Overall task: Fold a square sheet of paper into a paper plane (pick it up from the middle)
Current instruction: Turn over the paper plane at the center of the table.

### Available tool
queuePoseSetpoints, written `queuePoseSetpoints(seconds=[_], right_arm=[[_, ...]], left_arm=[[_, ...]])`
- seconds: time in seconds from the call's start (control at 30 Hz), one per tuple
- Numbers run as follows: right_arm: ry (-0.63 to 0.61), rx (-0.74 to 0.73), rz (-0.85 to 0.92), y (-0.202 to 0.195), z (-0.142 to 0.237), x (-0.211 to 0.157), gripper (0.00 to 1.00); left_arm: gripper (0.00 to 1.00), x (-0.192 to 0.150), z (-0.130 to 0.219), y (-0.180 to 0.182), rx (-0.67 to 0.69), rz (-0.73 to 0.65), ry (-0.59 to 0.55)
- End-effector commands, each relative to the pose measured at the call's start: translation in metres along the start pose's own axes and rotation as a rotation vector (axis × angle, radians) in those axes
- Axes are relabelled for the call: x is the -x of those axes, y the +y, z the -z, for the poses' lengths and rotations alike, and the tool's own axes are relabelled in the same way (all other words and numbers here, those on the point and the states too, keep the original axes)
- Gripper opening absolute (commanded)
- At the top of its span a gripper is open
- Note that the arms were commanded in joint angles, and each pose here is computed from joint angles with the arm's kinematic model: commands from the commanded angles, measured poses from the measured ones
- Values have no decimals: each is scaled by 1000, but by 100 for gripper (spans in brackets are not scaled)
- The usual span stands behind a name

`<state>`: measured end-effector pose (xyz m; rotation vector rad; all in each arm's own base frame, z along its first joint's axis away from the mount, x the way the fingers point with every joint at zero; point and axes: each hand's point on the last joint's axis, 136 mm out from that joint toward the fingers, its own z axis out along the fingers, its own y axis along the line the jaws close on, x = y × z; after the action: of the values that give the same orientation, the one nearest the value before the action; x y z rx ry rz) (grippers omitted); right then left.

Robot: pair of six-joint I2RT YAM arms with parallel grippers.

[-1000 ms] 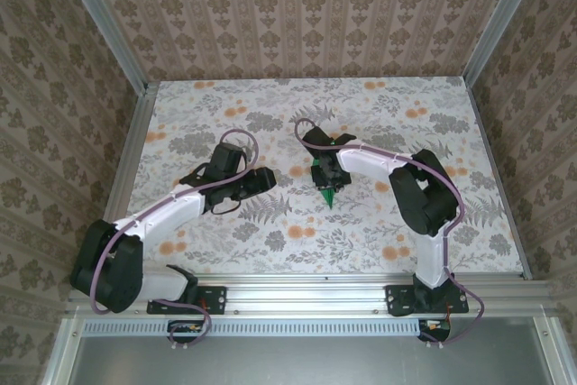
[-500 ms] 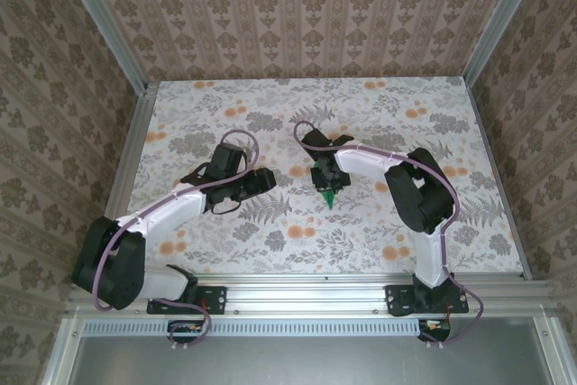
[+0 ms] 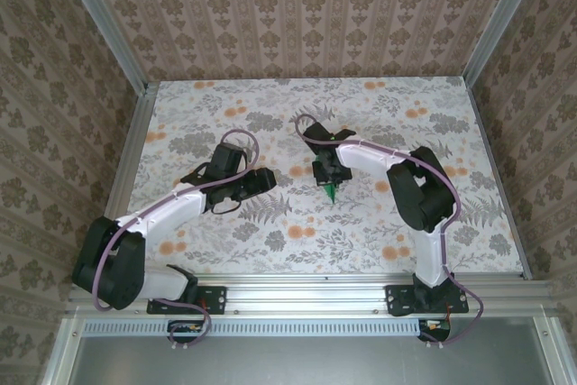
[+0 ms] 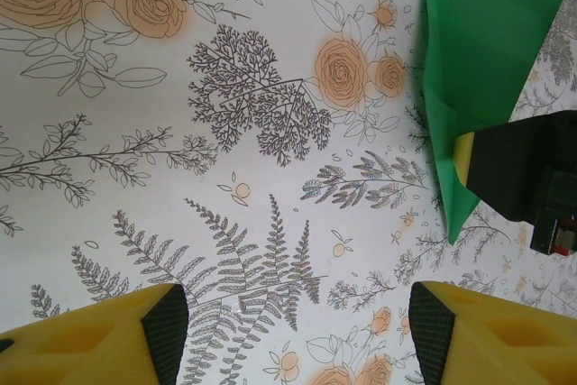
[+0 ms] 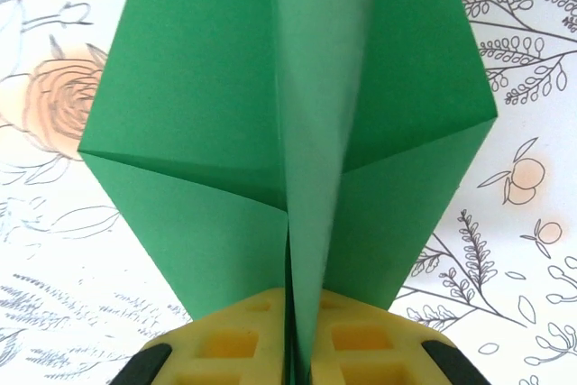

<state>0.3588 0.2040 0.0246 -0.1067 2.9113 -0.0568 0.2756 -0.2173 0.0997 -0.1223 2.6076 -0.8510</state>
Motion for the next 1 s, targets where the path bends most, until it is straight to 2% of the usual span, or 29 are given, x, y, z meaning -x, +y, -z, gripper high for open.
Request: queuePoseSetpoints(seconds=[0.0, 0.27, 0.4, 0.7, 0.97], right_arm=[[45, -21, 4, -2, -13, -6, 16], [77, -28, 9, -2, -22, -12, 18], [60, -32, 6, -4, -13, -10, 18], [-15, -34, -19, -13, 15, 10, 10], [-15, 12, -43, -6, 8, 14, 10]], left_arm=[[68, 3, 2, -3, 4, -4, 11], [68, 2, 2, -1, 8, -1, 16], [68, 3, 3, -4, 0, -4, 15], [68, 10, 9, -9, 4, -9, -2], [67, 20, 13, -12, 14, -20, -18]])
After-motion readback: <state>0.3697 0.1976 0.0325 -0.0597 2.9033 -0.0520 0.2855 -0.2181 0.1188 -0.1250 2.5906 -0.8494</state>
